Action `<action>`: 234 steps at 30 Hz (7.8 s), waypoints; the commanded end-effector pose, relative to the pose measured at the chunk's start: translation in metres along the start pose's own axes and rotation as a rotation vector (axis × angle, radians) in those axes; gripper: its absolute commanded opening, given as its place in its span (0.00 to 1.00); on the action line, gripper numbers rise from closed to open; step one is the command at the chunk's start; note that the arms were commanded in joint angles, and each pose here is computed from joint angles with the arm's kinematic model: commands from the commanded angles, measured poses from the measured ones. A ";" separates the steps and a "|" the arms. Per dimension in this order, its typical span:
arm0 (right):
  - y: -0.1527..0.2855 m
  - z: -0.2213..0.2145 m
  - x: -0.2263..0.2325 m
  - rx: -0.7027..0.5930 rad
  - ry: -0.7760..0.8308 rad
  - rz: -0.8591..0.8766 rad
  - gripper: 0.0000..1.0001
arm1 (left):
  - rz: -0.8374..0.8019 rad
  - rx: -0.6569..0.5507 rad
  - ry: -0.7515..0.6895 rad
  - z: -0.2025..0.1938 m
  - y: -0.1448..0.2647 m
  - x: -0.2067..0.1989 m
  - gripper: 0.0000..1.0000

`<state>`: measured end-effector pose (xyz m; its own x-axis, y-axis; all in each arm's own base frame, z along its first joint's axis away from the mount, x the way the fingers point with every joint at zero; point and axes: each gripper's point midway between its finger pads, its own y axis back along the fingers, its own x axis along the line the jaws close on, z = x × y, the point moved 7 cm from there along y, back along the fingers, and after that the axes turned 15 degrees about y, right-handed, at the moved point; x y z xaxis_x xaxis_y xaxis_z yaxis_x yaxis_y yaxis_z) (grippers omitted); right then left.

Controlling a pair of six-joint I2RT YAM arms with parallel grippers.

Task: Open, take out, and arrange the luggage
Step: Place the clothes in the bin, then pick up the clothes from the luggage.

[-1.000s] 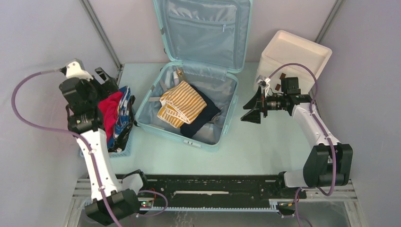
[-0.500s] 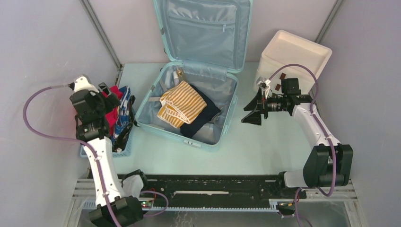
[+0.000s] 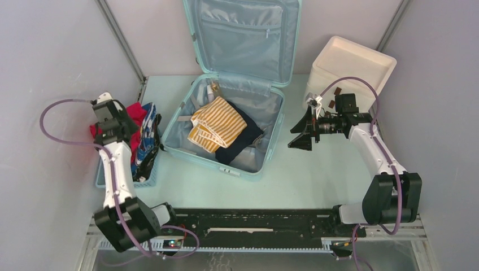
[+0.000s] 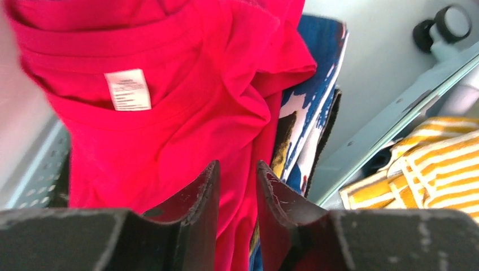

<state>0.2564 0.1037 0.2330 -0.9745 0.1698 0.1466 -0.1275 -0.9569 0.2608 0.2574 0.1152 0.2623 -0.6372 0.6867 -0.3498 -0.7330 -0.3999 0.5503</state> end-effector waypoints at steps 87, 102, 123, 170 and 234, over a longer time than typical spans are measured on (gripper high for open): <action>0.023 0.023 0.034 0.064 0.298 -0.085 1.00 | -0.941 0.021 -0.294 -0.116 0.120 -0.063 1.00; 0.009 0.023 0.043 0.067 0.344 -0.008 1.00 | -0.925 -0.026 -0.306 -0.113 0.123 -0.059 1.00; -0.003 0.027 0.051 0.133 0.424 -0.008 1.00 | -0.921 -0.038 -0.314 -0.112 0.122 -0.058 1.00; -0.052 0.052 0.039 0.276 0.584 0.093 1.00 | -0.906 -0.035 -0.317 -0.113 0.119 -0.058 1.00; -0.249 -0.017 -0.149 0.428 -0.286 -0.403 0.72 | -0.868 -0.033 -0.327 -0.113 0.114 -0.055 1.00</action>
<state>0.4177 0.3103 0.1287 -0.7809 0.5981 0.1802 -0.3118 -0.6232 0.7172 0.1798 -0.0371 0.2595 0.2253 0.8803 -0.4175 -0.9299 0.3221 0.1773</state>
